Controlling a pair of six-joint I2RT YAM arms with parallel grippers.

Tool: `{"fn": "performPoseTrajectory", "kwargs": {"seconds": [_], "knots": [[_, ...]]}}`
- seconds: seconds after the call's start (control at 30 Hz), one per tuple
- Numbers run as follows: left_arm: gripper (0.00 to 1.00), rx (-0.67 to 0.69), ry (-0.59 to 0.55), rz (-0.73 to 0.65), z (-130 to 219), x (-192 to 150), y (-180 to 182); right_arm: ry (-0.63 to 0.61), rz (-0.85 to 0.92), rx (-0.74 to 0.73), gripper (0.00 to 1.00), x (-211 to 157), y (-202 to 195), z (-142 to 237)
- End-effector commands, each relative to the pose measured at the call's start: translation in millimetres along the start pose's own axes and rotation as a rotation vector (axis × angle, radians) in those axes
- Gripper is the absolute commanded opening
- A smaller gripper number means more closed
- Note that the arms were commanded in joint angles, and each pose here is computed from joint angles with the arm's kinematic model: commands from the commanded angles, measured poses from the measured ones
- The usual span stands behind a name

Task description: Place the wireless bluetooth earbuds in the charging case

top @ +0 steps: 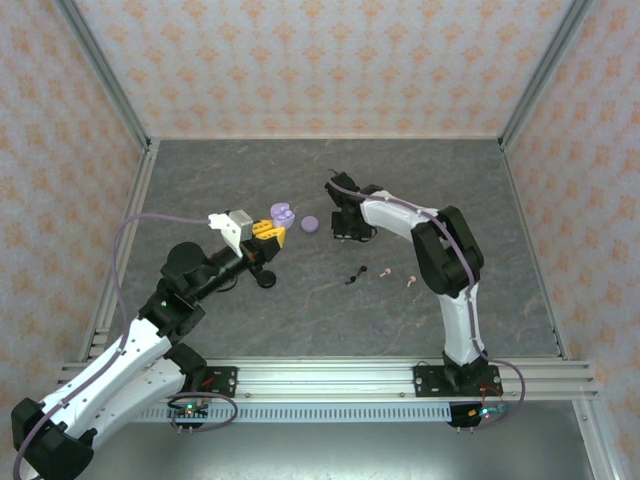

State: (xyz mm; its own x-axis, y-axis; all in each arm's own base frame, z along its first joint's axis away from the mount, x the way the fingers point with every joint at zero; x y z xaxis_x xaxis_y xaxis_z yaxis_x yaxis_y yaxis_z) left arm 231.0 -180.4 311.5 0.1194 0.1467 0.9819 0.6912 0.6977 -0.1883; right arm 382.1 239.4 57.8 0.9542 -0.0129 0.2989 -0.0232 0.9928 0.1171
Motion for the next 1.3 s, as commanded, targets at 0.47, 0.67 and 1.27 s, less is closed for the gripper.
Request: {"fn": "performPoseTrajectory", "kwargs": {"seconds": [0.47,0.67,1.27], "knots": [[0.0,-0.117,-0.01,0.06,-28,2,-12,-0.643,0.293,0.535,0.19,-20,33,280],[0.0,-0.167,0.011,0.071,-36,2,-19,-0.756,0.419,0.631,0.19,-30,58,328],[0.0,-0.204,0.054,0.077,-39,-8,-25,-0.74,0.544,0.711,0.2,-30,108,318]]}}
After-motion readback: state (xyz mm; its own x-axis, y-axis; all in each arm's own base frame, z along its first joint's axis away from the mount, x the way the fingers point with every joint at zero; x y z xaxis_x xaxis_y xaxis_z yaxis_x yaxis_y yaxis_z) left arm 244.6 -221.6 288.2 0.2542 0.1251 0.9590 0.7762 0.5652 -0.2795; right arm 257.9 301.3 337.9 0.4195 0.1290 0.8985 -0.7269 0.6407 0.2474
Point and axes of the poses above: each hand's point on the last joint's axis, 136 mm out from that joint toward the fingers, its own z axis back along the fingers, its own y axis along the line the jaws close on, x = y × z, the point moved 2 cm from there along z, back along the fingers
